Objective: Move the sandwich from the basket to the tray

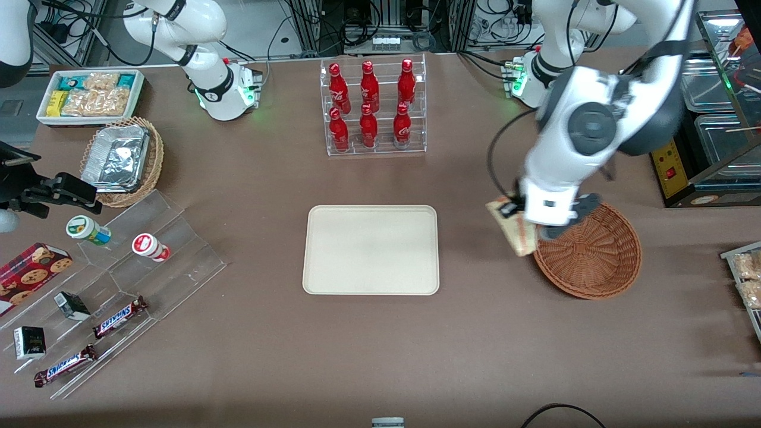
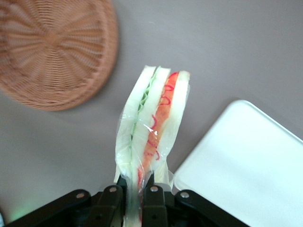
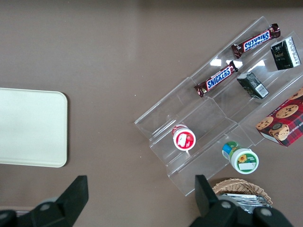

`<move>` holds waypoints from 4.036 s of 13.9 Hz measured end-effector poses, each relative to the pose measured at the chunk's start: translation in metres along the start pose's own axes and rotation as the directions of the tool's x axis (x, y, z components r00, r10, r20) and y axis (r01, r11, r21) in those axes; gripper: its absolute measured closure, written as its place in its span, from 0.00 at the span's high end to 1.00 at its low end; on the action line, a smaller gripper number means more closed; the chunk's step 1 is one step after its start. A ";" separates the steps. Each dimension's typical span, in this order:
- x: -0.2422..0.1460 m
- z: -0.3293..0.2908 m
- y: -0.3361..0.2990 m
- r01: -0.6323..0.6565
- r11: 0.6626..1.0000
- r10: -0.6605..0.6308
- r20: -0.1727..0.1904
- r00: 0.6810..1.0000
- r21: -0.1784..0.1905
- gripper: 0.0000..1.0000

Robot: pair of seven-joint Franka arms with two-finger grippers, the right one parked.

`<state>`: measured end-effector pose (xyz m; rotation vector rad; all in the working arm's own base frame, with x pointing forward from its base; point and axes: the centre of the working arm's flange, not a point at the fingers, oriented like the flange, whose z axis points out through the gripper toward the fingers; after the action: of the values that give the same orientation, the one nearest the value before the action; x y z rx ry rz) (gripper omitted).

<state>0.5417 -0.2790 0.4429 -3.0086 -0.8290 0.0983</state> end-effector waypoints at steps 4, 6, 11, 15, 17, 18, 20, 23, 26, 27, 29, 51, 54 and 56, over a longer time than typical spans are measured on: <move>-0.059 0.046 0.071 -0.136 0.991 0.135 -0.016 0.991 -0.009 0.15; -0.082 0.076 0.096 -0.199 0.980 0.199 -0.031 0.980 0.012 0.15; -0.117 0.165 0.130 -0.303 0.951 0.306 -0.058 0.950 0.061 0.15; -0.124 0.196 0.136 -0.352 0.932 0.357 -0.056 0.932 0.085 0.15; -0.128 0.203 0.138 -0.382 0.920 0.387 -0.054 0.920 0.087 0.15; -0.130 0.204 0.139 -0.388 0.918 0.393 -0.055 0.918 0.086 0.15; -0.130 0.205 0.139 -0.391 0.916 0.396 -0.056 0.917 0.086 0.15; -0.129 0.206 0.141 -0.390 0.918 0.395 -0.066 0.916 0.074 0.30; -0.122 0.203 0.142 -0.382 0.922 0.386 -0.079 0.919 0.064 0.58; -0.119 0.198 0.144 -0.378 0.924 0.381 -0.087 0.920 0.057 0.69; -0.109 0.179 0.149 -0.343 0.939 0.344 -0.115 0.932 0.032 0.89; 0.118 -0.141 -0.175 -0.122 0.992 0.124 -0.084 0.989 0.026 1.00; 0.126 -0.142 -0.200 -0.158 0.987 0.158 -0.057 0.986 0.003 1.00; 0.123 -0.141 -0.199 -0.181 0.983 0.180 -0.047 0.982 -0.012 1.00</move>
<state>0.5546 -0.0453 0.5836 -3.0822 -0.5539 0.0258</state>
